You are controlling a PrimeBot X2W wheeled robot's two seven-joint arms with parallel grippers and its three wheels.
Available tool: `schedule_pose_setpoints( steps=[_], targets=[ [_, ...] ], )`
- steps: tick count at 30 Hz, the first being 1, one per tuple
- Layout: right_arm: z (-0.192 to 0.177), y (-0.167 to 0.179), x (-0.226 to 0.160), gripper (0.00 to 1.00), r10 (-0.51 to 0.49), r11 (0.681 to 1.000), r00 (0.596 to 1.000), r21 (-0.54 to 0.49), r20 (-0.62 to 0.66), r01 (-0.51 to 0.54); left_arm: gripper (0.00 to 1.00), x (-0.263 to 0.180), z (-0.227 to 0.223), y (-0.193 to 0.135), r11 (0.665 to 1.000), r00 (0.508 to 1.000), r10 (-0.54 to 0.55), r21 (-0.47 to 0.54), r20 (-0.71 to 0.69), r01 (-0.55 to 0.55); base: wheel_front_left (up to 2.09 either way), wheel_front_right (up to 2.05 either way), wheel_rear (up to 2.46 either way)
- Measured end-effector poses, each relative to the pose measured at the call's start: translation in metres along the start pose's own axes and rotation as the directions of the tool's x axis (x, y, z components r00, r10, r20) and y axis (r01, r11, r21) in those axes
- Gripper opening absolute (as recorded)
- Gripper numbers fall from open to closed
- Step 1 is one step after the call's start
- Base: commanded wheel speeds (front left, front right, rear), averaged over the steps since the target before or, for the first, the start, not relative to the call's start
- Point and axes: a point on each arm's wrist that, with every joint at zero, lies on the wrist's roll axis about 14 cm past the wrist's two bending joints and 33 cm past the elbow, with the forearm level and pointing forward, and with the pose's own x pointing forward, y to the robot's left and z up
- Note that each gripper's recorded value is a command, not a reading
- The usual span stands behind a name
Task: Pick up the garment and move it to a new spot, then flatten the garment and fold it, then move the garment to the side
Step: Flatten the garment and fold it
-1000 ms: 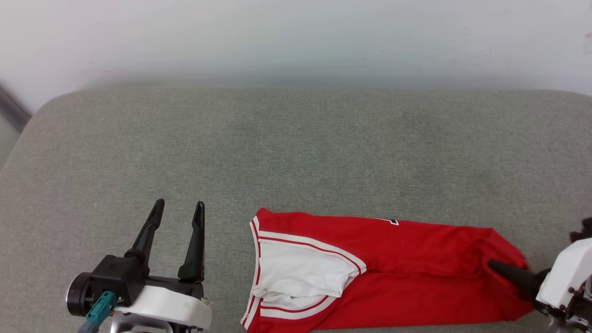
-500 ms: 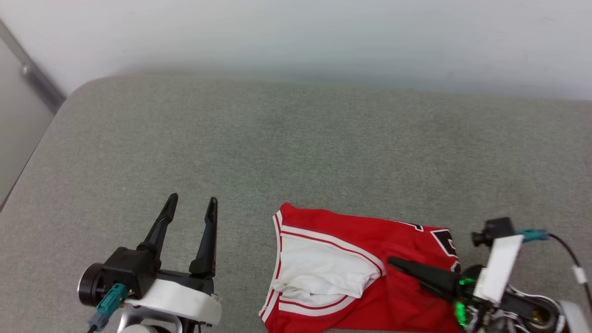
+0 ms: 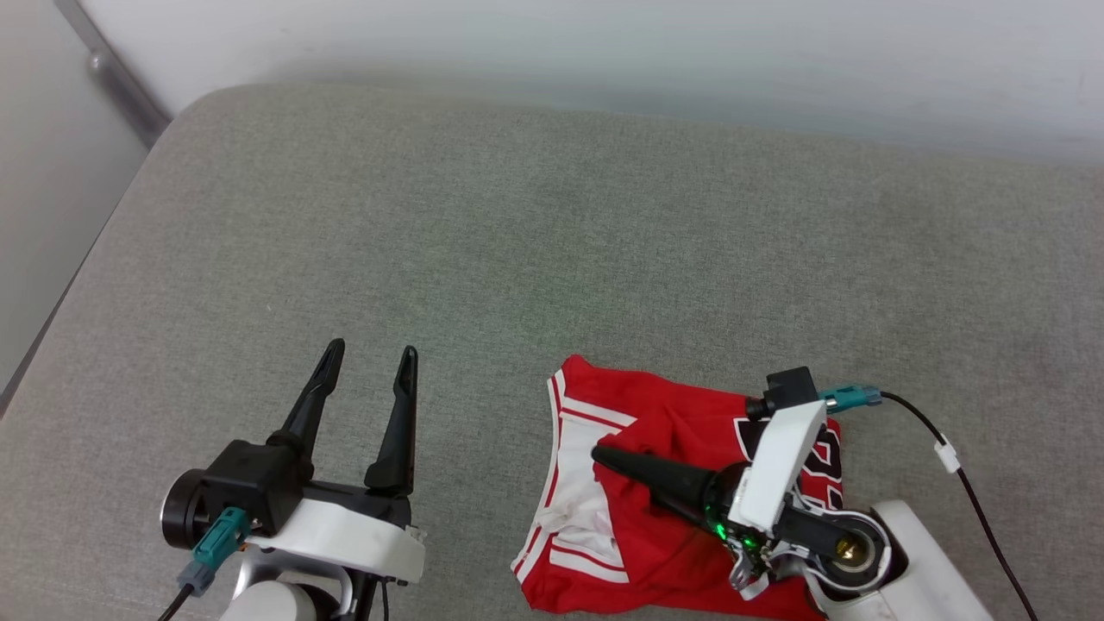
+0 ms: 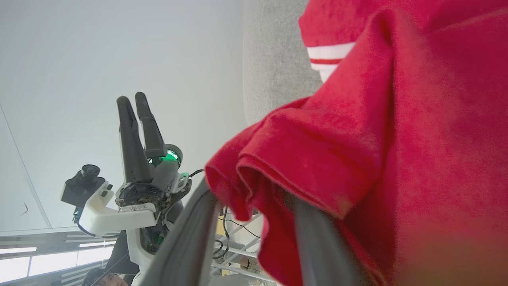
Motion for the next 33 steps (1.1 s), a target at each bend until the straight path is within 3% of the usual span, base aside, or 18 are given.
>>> schedule_pose_setpoints(
  steps=[6,10,12,17,23,26,29,33],
  targets=[
    [-0.002,0.005,0.01,1.0,-0.022,0.996,1.0,-0.087,-0.01,0.021,1.0,0.002,-0.006,0.0,1.0,1.0,0.0,-0.006,-0.01,0.0,0.0,0.0,0.0],
    [0.0,0.011,0.008,1.0,-0.084,0.952,0.996,-0.298,-0.02,0.075,1.0,0.004,-0.006,-0.003,1.0,1.0,-0.011,-0.007,-0.006,0.011,0.0,0.0,0.0],
    [0.002,0.007,0.002,1.0,-0.144,0.893,0.99,-0.432,-0.004,0.128,1.0,0.005,-0.005,-0.004,1.0,1.0,-0.016,-0.008,-0.004,0.016,0.0,0.0,0.0],
    [0.02,-0.013,-0.023,1.0,-0.303,0.655,0.949,-0.704,0.089,0.276,1.0,0.005,-0.002,-0.009,1.0,1.0,-0.028,-0.014,0.008,0.028,0.0,0.0,0.0],
    [0.074,-0.024,-0.077,1.0,-0.361,0.403,0.864,-0.776,0.352,0.485,1.0,0.004,-0.001,-0.013,0.999,0.999,-0.034,-0.018,0.012,0.034,0.0,0.0,0.0],
    [0.095,-0.03,-0.113,1.0,-0.359,0.325,0.795,-0.733,0.489,0.598,1.0,0.005,0.0,-0.014,0.999,0.999,-0.034,-0.02,0.014,0.034,0.0,0.0,0.0],
    [0.112,-0.029,-0.153,1.0,-0.323,0.285,0.712,-0.653,0.624,0.701,1.0,0.005,-0.001,-0.016,0.999,0.999,-0.035,-0.022,0.01,0.036,0.0,0.0,0.0],
    [0.123,-0.013,-0.197,1.0,-0.213,0.279,0.593,-0.533,0.777,0.799,1.0,0.004,-0.003,-0.017,0.999,0.999,-0.037,-0.02,0.005,0.038,0.0,0.0,0.0]
  ],
)
